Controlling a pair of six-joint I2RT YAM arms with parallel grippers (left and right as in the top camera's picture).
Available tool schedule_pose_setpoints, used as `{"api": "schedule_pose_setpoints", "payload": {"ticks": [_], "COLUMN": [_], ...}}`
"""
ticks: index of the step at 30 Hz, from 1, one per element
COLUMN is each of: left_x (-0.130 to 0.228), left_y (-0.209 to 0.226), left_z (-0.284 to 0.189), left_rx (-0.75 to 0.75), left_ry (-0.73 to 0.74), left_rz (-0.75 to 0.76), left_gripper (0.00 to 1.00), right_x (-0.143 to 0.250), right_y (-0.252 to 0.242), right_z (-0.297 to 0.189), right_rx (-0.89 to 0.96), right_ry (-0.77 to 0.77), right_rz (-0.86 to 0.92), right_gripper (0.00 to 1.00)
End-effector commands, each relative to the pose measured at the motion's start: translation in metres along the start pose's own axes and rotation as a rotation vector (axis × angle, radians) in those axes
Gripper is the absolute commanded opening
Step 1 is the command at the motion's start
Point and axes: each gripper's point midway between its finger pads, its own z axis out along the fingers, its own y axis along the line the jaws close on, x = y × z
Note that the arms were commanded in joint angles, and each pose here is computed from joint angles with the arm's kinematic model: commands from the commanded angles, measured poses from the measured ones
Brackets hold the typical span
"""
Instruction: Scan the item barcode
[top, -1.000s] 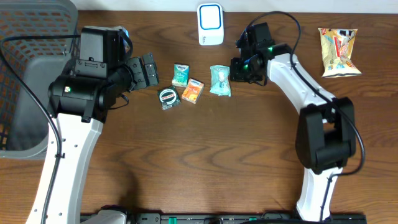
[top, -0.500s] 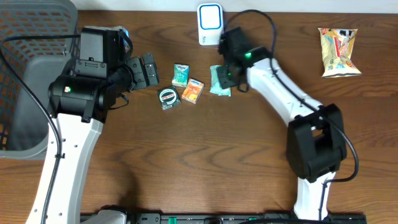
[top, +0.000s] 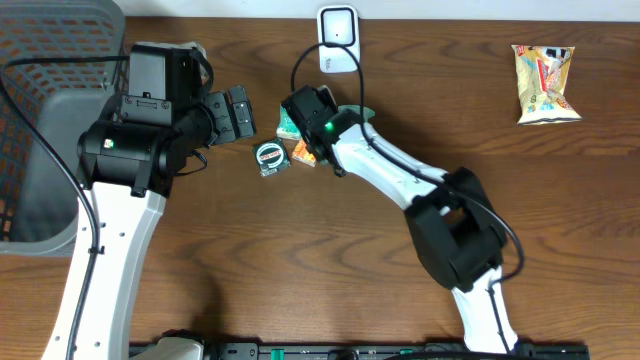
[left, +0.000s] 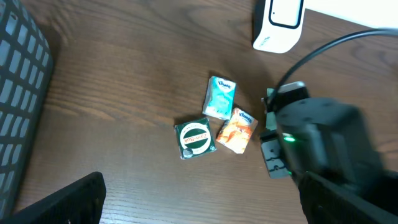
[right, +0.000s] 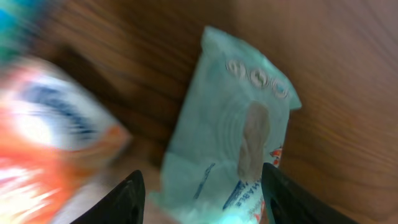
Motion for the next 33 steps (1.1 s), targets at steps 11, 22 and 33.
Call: {"api": "schedule_pose_setpoints", "payload": {"ticks": [11,22,33], "left_x": [-0.003,-0.003,-0.003], "left_y": [0.002,0.002,0.002], "left_z": [-0.002,-0.002,-0.002], "left_rx": [-0.011,-0.011,-0.011], "left_ry": [-0.011,-0.011,-0.011], "left_rz": [0.006,0.006,0.006], "left_gripper": [0.98,0.98,0.98], "right_x": [0.029,-0.023,-0.015], "right_y": [-0.017,-0.021,-0.043], "right_z": [0.047,-0.034,-0.074], "right_rx": [0.110,-0.405,-1.390], "right_ry": [0.107,0.000,0.040], "right_rz": [-0.007,0.166,0.472], "right_gripper": [0.12,0.01,0.01]}}
